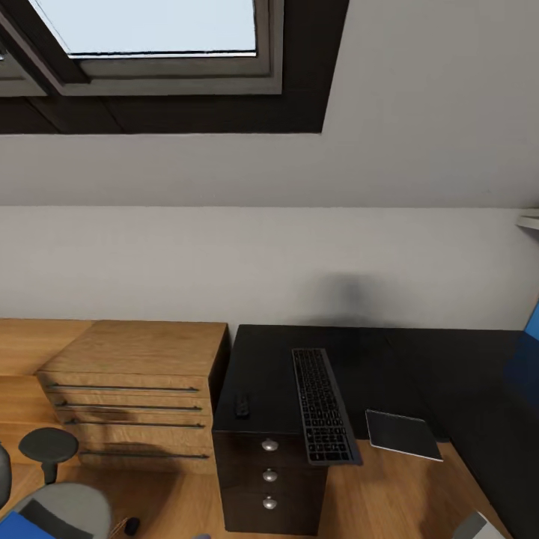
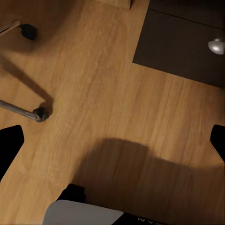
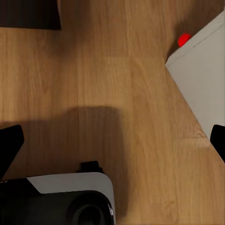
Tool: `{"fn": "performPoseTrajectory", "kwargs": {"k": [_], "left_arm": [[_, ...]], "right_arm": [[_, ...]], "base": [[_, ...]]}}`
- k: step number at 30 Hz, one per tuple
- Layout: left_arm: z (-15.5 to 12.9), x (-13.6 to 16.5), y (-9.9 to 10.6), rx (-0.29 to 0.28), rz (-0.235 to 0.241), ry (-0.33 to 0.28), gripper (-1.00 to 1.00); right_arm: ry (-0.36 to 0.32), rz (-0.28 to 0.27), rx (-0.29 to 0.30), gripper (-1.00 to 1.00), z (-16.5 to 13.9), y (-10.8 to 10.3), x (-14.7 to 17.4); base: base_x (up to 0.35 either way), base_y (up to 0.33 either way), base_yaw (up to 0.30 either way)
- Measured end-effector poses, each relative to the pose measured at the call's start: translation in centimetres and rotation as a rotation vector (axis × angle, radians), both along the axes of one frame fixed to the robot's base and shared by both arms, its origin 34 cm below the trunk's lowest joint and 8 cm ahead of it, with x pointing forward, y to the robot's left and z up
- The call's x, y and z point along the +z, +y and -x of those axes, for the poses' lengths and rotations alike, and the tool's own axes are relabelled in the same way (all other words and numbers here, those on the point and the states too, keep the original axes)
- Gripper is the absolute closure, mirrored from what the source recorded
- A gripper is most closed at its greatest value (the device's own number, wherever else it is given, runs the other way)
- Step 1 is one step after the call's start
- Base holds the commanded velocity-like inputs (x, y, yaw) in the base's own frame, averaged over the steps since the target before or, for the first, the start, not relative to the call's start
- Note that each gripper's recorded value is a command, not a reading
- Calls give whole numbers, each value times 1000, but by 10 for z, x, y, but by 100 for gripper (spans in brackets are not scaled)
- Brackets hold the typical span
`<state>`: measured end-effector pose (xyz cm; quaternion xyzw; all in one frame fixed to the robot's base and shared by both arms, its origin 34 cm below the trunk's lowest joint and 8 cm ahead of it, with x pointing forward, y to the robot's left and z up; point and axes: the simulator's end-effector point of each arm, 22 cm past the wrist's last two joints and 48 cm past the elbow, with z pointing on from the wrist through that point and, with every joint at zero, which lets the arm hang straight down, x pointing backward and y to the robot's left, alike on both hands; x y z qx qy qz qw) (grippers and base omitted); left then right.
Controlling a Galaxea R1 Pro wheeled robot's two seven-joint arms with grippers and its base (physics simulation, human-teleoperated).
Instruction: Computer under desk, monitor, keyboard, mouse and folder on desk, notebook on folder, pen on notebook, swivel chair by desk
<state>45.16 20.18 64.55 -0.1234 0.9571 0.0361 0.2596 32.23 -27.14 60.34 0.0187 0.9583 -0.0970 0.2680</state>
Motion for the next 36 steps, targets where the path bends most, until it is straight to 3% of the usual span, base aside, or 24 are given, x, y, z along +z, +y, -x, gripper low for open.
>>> {"fn": "performPoseTrajectory", "kwargs": {"k": [9, 32, 36], "left_arm": [[0, 0, 0, 0, -1, 0, -100], [-6, 2, -4, 1, 12, -13, -100], [-9, 0, -7, 0, 16, -18, -100]], "right_arm": [[0, 0, 0, -100, 0, 0, 0], [-9, 0, -5, -100, -3, -1, 0], [-47, -2, -6, -100, -20, 1, 1]], "base": [[195, -1, 0], [9, 0, 0], [0, 0, 0]]}}
